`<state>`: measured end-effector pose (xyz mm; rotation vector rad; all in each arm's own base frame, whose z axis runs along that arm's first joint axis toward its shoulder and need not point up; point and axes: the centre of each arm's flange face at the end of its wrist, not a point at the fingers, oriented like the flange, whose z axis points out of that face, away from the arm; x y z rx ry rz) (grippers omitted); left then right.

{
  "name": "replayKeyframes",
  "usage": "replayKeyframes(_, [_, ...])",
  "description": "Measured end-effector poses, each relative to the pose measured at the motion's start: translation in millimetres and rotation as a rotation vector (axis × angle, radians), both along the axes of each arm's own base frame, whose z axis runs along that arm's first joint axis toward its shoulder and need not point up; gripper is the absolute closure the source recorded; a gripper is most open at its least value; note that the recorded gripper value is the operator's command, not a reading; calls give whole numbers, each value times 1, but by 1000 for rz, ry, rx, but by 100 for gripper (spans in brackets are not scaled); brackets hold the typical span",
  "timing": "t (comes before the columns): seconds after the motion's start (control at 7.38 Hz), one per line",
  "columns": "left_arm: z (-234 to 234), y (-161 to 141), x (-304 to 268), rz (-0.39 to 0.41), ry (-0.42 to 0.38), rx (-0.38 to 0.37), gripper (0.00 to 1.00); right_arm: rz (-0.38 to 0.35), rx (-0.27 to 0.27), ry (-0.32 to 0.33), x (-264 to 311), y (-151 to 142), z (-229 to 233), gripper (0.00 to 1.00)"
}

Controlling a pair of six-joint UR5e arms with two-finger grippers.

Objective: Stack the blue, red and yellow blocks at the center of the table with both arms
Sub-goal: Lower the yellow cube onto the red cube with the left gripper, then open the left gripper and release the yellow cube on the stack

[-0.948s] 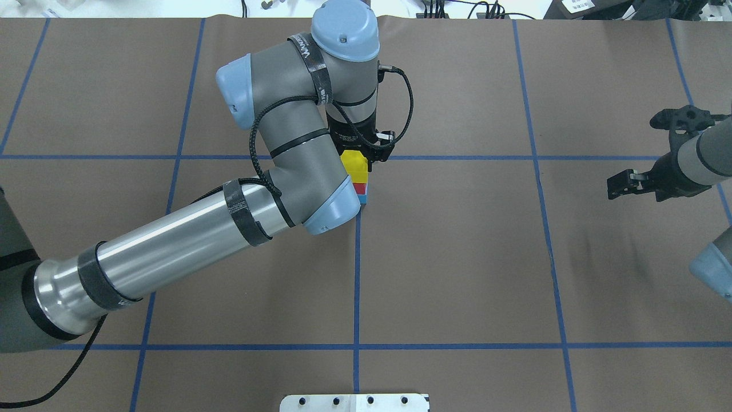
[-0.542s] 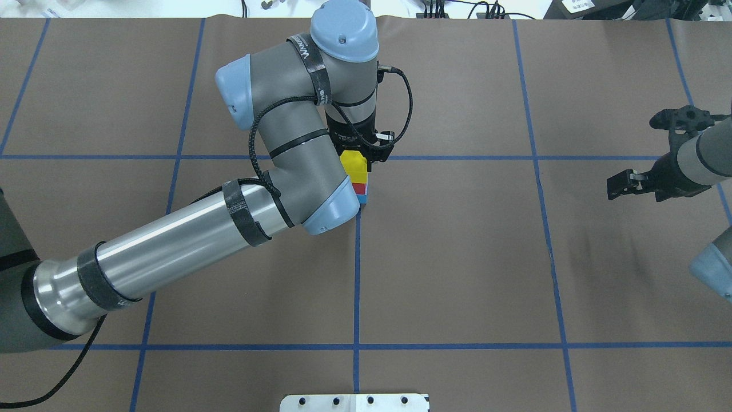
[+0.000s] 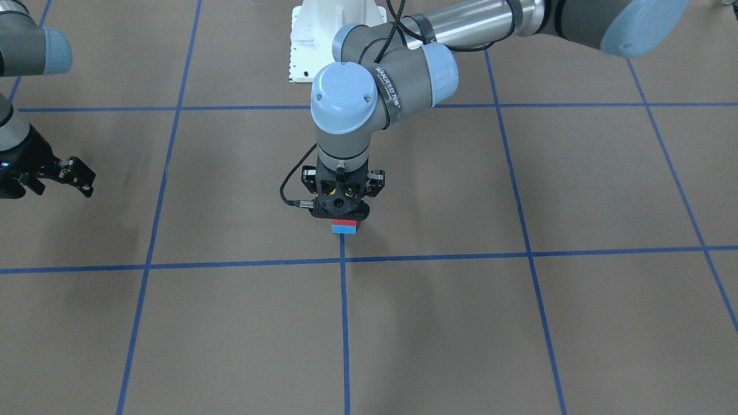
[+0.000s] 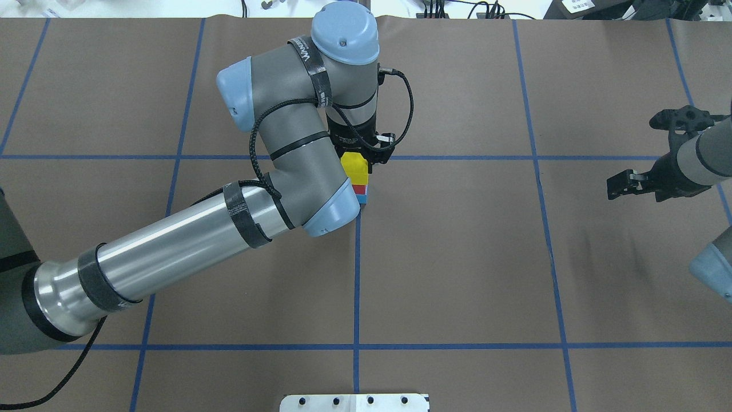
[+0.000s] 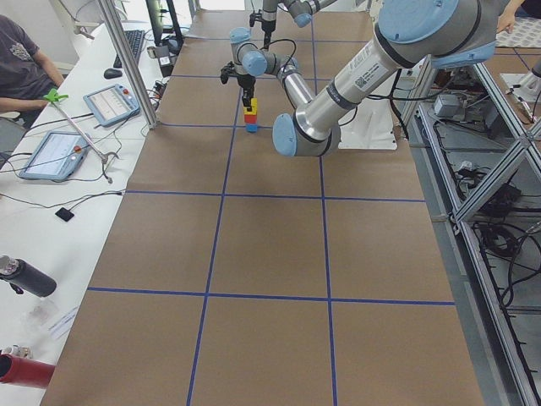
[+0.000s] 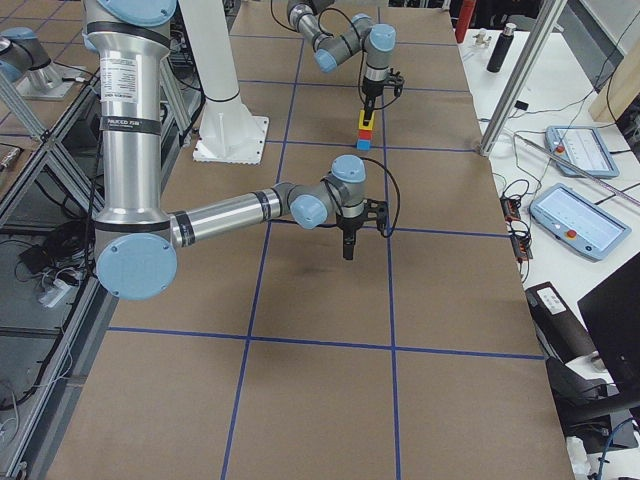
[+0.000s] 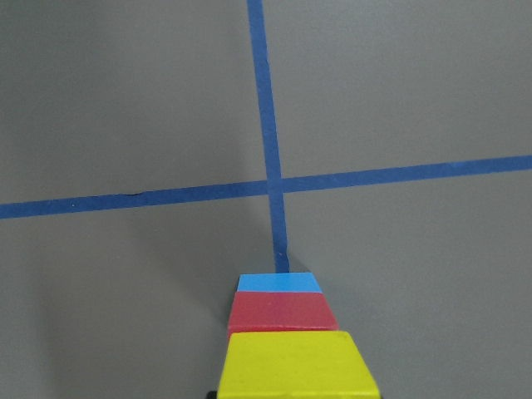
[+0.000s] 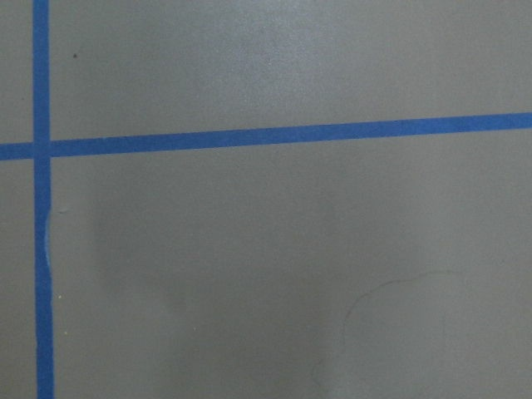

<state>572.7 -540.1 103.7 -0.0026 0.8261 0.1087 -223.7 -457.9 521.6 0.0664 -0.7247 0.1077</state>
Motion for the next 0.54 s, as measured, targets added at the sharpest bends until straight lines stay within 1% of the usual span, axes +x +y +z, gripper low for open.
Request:
replayKeyframes(0.14, [0,0,0,0,0,0,5,0,1,0,0,0,-1,0])
replayKeyframes(0.27, [0,0,0,0,0,0,1,0,2,-1,0,-1,-1,0])
replayKeyframes(0.54, [-1,1,-1,0,0,1,1,1,3,-1,0,-1,-1,0])
